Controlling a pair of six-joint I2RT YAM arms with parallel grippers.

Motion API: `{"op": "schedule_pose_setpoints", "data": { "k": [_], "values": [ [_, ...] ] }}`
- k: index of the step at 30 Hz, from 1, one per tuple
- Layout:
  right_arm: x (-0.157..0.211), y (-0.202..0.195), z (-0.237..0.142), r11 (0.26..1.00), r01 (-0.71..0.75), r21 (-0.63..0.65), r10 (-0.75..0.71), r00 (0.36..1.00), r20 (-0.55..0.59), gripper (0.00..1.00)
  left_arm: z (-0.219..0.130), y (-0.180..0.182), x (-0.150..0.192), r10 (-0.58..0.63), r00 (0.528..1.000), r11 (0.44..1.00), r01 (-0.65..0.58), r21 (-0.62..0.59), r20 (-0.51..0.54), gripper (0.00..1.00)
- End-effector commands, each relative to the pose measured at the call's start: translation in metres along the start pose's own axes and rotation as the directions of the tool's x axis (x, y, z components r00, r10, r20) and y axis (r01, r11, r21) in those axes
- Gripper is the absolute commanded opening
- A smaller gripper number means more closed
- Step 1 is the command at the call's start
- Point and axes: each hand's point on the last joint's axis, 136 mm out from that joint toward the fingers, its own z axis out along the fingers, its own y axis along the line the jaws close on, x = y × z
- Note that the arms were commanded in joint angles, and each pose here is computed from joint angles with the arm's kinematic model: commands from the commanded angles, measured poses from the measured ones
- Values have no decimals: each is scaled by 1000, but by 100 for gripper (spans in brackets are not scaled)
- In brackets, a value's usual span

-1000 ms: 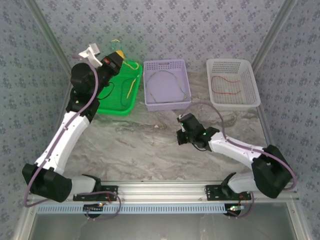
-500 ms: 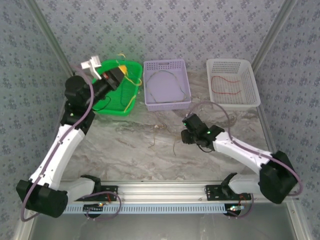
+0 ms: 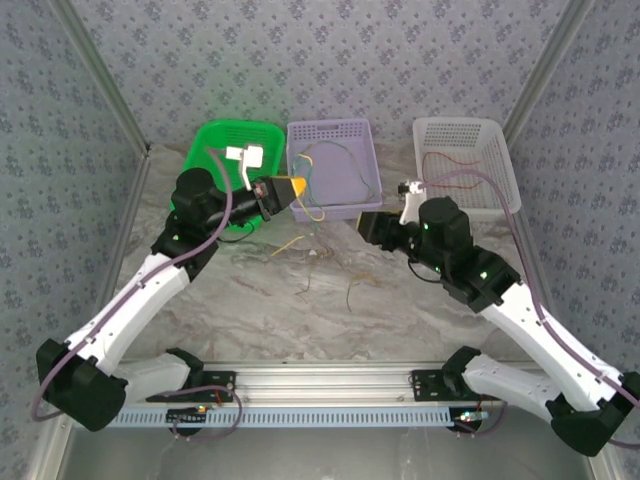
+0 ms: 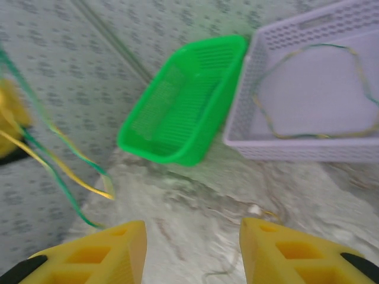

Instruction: Untangle the cables

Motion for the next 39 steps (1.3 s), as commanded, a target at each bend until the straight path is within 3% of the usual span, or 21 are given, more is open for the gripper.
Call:
{"op": "schedule_pose_setpoints", "data": {
  "k": [1,9,16,27,35,37,39],
  "values": [
    [-15,47,6,977,-17,-215,16,1000,-8,47,6,-17,-4,68,998,996,-67,64,-1,0],
    [6,60,37,959,-43,-281,16,995,-96,47,18,-16,4,56,998,996,-54,73,-31,0],
    [22,47,57,972,-59,-229,24,988,-151,40,22,-17,3,53,998,996,-51,79,-29,0],
    [33,16,60,992,62,-107,-76,988,-133,41,22,-23,3,53,998,995,-49,83,-45,0],
    [30,14,62,990,102,-98,-114,985,-130,44,28,-23,6,48,997,995,-42,91,-61,0],
    [28,16,65,989,109,-99,-121,985,-126,41,29,-23,7,46,997,995,-40,91,-65,0],
    [26,15,66,990,114,-87,-124,985,-119,31,29,-23,8,46,997,995,-40,89,-68,0]
  ]
}}
